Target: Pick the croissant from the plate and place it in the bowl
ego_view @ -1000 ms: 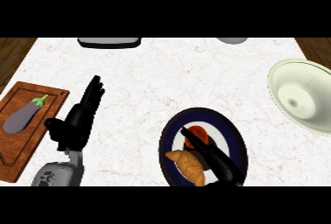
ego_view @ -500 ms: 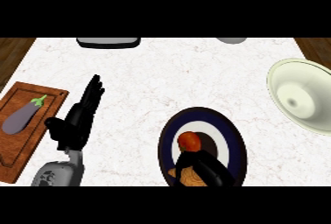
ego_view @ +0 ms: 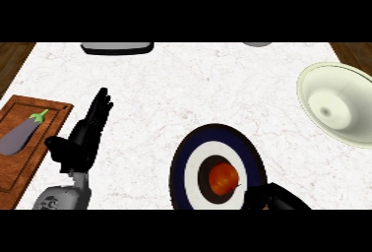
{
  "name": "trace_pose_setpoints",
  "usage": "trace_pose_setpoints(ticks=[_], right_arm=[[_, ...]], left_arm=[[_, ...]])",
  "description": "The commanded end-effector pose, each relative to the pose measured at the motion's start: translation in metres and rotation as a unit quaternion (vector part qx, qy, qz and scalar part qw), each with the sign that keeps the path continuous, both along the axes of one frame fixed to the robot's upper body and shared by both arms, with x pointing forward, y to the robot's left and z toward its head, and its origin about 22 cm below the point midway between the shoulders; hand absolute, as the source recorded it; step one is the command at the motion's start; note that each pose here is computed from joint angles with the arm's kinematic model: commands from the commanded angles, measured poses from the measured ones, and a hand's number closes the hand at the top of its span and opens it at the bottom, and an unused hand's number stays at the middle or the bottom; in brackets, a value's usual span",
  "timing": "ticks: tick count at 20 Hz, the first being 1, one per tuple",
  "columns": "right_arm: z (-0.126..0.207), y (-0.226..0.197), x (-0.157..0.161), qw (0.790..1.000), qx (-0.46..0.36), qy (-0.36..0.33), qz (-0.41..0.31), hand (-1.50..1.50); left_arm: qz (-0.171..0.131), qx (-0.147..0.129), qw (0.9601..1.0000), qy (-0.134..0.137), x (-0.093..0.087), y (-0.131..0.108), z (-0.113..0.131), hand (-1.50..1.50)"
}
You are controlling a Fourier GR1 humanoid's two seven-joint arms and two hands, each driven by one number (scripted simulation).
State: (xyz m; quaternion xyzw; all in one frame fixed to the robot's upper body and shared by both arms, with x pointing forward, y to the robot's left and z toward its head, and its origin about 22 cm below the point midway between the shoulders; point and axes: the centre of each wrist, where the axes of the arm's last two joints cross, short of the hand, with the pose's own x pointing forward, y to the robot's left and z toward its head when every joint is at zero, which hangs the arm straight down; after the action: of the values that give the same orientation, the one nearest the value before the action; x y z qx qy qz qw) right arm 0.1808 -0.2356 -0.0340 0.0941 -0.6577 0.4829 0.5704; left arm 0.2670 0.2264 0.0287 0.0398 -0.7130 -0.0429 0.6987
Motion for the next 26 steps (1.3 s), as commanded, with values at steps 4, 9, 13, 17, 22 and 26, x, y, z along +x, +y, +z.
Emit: trace_pose_setpoints(ticks=[4,9,13,17,22,26], right_arm=[[0.068,-0.124,-0.019,0.991,0.1,-0.051,0.066,1.5],[0.106,-0.157,-0.037,0.976,0.149,-0.15,0.045,1.5],[0.152,-0.183,-0.038,0.967,0.145,-0.208,0.015,1.5],[0.196,-0.186,-0.056,0.966,0.123,-0.227,-0.014,1.5],[0.245,-0.195,-0.057,0.964,0.098,-0.239,-0.062,1.5],[0.275,-0.181,-0.042,0.961,0.094,-0.241,-0.093,1.5]], left_arm=[[0.016,-0.007,0.9998,0.007,0.001,-0.001,0.001,0.0],[0.016,-0.007,0.9998,0.006,-0.003,0.002,0.006,0.0],[0.015,-0.005,0.9999,-0.004,-0.007,-0.014,-0.003,0.0],[0.017,0.004,0.9998,-0.005,0.0,0.003,0.009,0.0],[0.0,-0.001,1.0,0.006,0.004,0.001,0.008,0.0],[-0.008,0.004,0.9999,-0.012,0.01,-0.016,0.005,0.0]])
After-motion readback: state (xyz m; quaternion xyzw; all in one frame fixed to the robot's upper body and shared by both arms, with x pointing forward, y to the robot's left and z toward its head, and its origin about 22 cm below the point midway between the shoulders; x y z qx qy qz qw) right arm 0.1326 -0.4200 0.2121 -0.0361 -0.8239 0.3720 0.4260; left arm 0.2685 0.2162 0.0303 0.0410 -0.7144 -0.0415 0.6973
